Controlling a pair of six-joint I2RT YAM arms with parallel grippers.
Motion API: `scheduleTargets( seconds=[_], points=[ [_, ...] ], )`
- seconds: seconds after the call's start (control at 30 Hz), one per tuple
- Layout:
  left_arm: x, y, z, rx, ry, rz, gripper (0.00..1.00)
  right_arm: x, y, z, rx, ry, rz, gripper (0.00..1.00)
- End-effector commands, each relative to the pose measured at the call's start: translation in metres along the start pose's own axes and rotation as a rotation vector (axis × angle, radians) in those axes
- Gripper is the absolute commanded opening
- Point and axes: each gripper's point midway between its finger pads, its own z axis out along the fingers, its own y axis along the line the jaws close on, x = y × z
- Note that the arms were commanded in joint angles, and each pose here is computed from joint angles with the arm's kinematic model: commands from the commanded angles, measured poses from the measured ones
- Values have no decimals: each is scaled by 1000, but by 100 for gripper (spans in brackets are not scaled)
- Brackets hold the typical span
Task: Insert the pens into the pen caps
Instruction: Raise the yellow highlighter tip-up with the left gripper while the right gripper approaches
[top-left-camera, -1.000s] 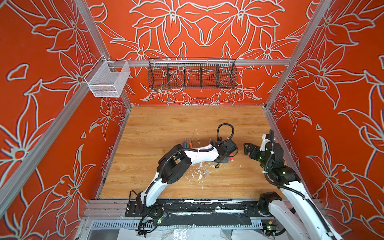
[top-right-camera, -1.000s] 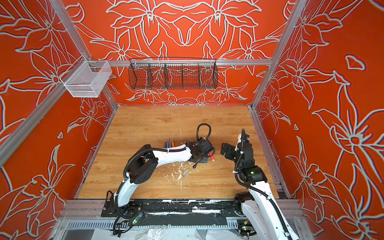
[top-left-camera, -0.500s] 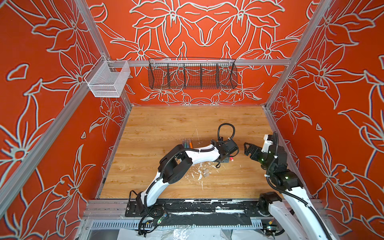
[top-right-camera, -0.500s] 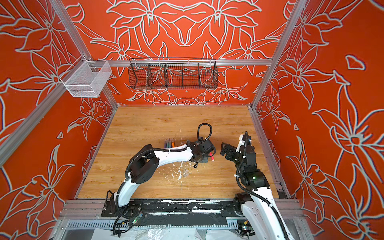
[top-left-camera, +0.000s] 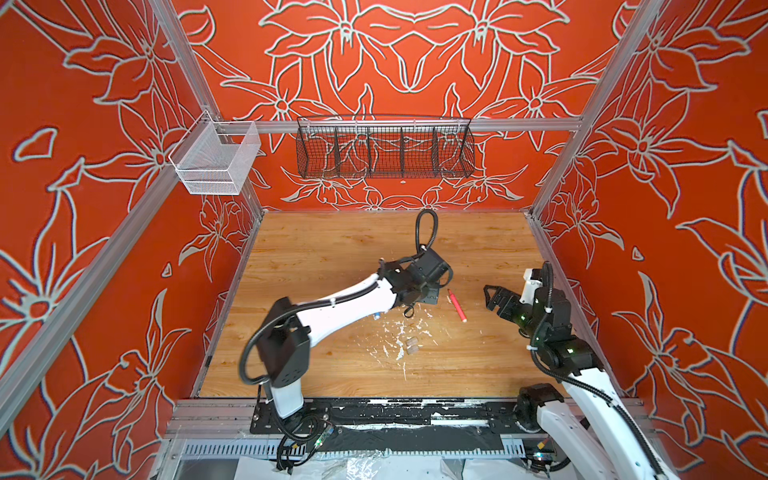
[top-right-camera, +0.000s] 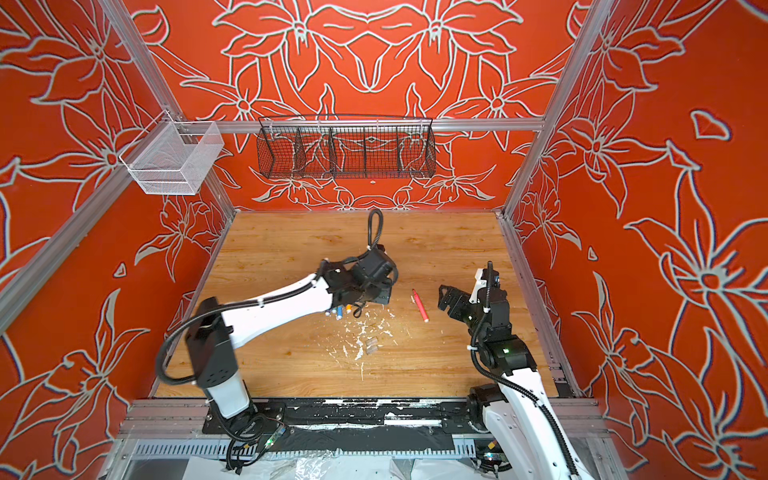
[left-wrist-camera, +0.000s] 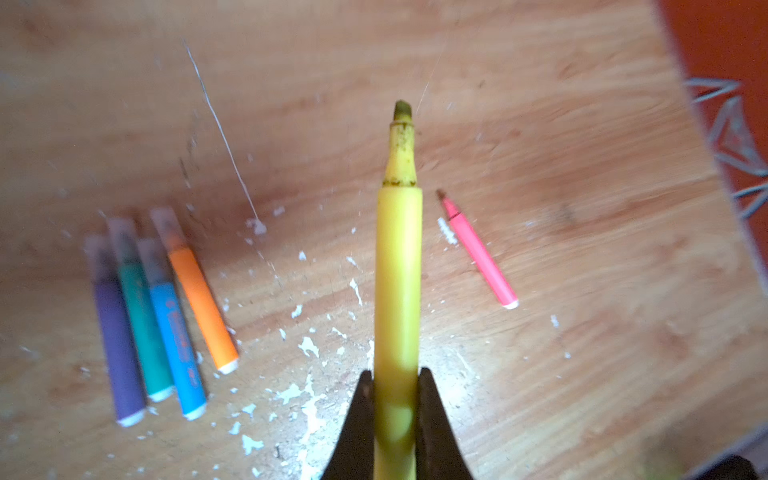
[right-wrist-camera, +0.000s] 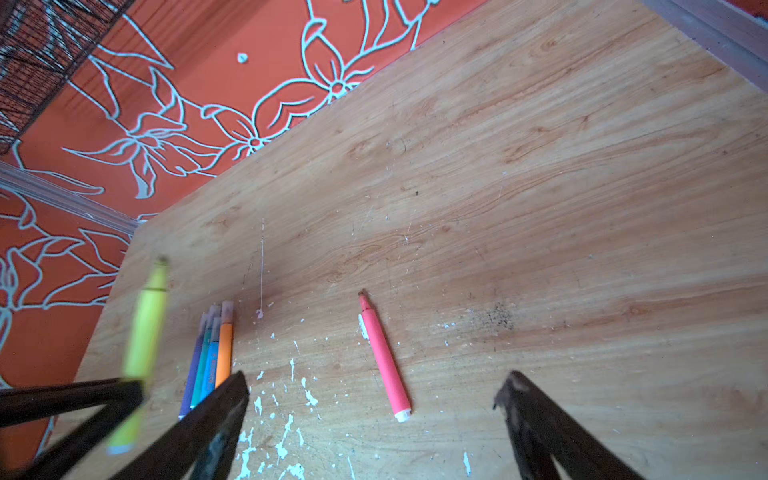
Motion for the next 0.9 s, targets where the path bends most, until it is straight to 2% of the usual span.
scheduleTargets(
  seconds=[0.0, 0.13, 0.23, 0.3, 0.4, 0.57, 0.63, 0.87],
  points=[
    [-7, 19, -22, -2, -79, 117, 0, -14, 29, -3, -114, 15, 34, 97],
    [-2, 42, -37, 13, -228, 164, 0, -8, 33, 8, -126, 76, 60, 97],
    [9, 50, -41, 81, -371, 190, 0, -6, 28, 12, -105, 80, 78, 97],
    [12, 53, -48, 114, -448, 201, 0, -9, 29, 10, -112, 53, 88, 97],
    [14, 43, -65, 218, -517, 221, 0, -12, 39, 0, -197, -1, 100, 97],
    [25, 18, -87, 410, -549, 278, 0, -7, 49, -9, -337, -61, 164, 97],
    [26, 17, -88, 420, -544, 289, 0, -8, 59, -14, -405, -71, 154, 97],
    [30, 9, -83, 455, -517, 302, 0, -7, 82, -26, -492, -20, 161, 93]
  ],
)
